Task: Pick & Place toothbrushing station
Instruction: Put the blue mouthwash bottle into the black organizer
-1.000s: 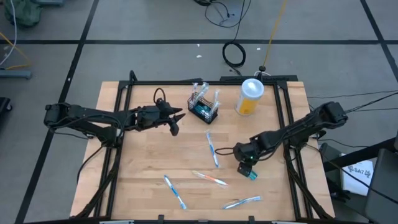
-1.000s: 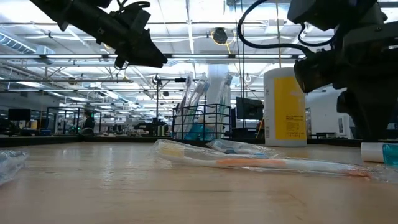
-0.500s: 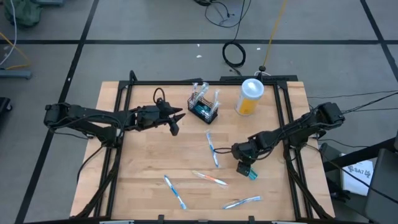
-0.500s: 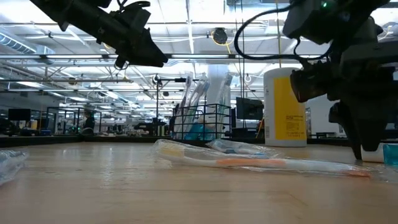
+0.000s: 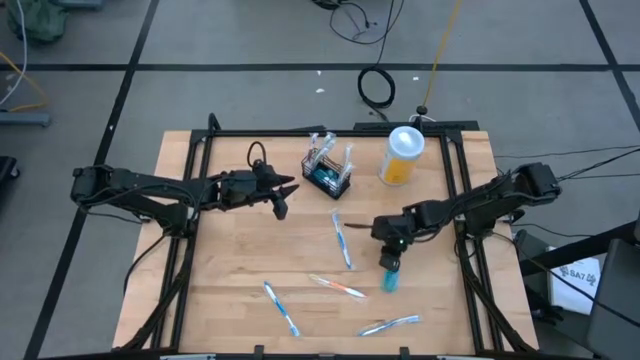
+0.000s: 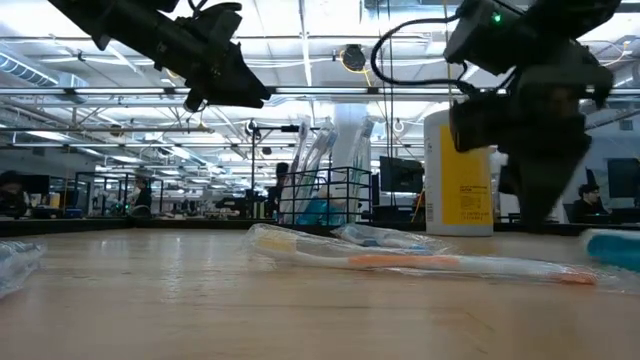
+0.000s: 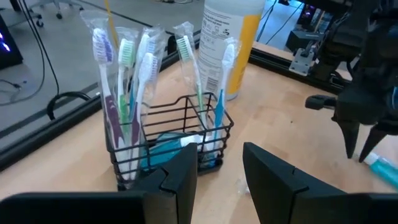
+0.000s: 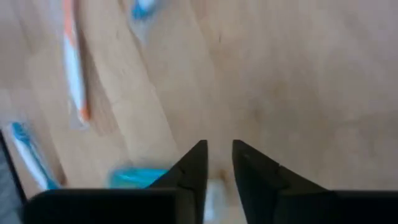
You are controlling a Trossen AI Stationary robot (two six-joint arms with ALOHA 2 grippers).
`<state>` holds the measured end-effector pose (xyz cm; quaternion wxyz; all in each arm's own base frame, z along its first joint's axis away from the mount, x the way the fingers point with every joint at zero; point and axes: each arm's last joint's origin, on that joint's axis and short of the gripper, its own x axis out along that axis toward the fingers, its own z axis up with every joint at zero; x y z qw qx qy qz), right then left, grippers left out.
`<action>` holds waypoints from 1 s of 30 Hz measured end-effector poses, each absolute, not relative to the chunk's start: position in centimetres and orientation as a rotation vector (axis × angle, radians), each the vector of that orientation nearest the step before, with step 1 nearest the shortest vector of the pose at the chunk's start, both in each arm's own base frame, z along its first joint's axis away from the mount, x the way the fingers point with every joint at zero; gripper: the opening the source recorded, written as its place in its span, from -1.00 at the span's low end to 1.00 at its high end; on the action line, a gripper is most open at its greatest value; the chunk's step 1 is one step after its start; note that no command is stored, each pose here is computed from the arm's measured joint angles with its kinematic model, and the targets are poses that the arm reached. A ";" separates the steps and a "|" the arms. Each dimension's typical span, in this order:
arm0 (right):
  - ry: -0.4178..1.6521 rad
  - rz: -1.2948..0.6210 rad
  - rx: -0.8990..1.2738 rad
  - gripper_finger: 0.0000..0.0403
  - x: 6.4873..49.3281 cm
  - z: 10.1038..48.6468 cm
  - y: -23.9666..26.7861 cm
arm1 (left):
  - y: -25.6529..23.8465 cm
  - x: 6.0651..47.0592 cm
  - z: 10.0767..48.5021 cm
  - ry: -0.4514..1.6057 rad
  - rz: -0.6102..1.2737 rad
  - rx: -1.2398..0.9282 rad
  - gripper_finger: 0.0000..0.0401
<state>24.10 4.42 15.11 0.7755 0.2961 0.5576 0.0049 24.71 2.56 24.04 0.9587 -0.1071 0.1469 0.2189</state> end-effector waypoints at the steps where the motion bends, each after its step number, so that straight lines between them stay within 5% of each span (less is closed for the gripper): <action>1: 1.175 0.023 0.639 -0.73 24.2 15.5 4.2 | 2.5 24.7 24.0 0.298 0.443 -0.226 -0.32; 10: 0.954 0.164 0.550 -0.94 24.0 19.1 3.1 | 1.4 24.7 23.9 0.310 0.405 -0.255 -0.32; 22: 1.054 0.327 0.290 -0.25 21.9 19.0 6.5 | 0.7 24.7 23.7 0.317 0.394 -0.303 -0.32; 30: 1.086 0.396 0.219 -0.02 19.9 16.5 8.8 | 0.8 24.7 23.8 0.314 0.398 -0.303 -0.32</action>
